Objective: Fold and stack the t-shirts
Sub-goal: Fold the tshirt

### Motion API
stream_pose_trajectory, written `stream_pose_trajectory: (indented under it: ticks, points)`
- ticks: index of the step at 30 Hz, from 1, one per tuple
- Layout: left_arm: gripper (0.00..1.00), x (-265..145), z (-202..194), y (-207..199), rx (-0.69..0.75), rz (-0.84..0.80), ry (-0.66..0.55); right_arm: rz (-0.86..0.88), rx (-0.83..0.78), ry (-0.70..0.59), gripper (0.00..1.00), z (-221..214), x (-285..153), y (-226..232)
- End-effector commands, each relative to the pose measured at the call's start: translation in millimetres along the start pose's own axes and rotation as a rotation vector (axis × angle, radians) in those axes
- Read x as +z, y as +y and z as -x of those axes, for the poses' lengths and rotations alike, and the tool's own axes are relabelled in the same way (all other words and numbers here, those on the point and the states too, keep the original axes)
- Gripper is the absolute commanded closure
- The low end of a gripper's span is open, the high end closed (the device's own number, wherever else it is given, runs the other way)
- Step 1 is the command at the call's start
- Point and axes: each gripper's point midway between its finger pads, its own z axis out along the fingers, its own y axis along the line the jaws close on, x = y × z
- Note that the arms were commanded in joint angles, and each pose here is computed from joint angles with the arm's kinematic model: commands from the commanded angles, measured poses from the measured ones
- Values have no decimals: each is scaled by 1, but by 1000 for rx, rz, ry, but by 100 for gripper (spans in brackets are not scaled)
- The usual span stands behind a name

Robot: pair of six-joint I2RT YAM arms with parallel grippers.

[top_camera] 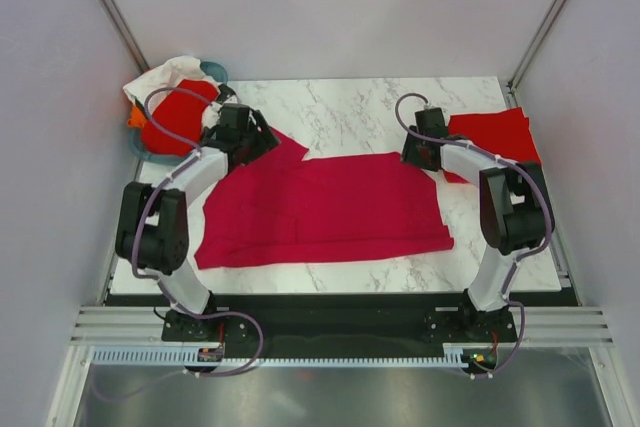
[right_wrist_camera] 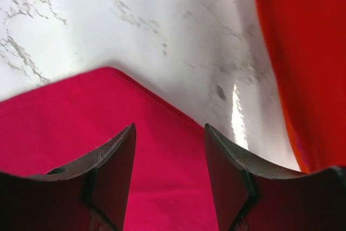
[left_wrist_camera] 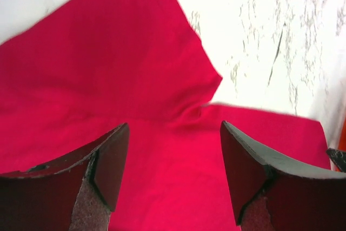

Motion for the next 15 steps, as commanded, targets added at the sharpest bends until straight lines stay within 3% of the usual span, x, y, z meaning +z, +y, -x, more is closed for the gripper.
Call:
stream_pose_trajectory:
  ticks: [1,6,13,15]
  points:
    - [25,23,10,-6,76,12,21,25,-79,-29,39,18,13,17]
    - [25,51,-5,1,51,63,98,-11,-105,5,43,6,32,19]
    - [27,81,-18,8,39,115,157,-52,-97,9,70,12,48,19]
    - [27,90,-19,9,40,126,169,-60,-89,-3,73,18,52,20]
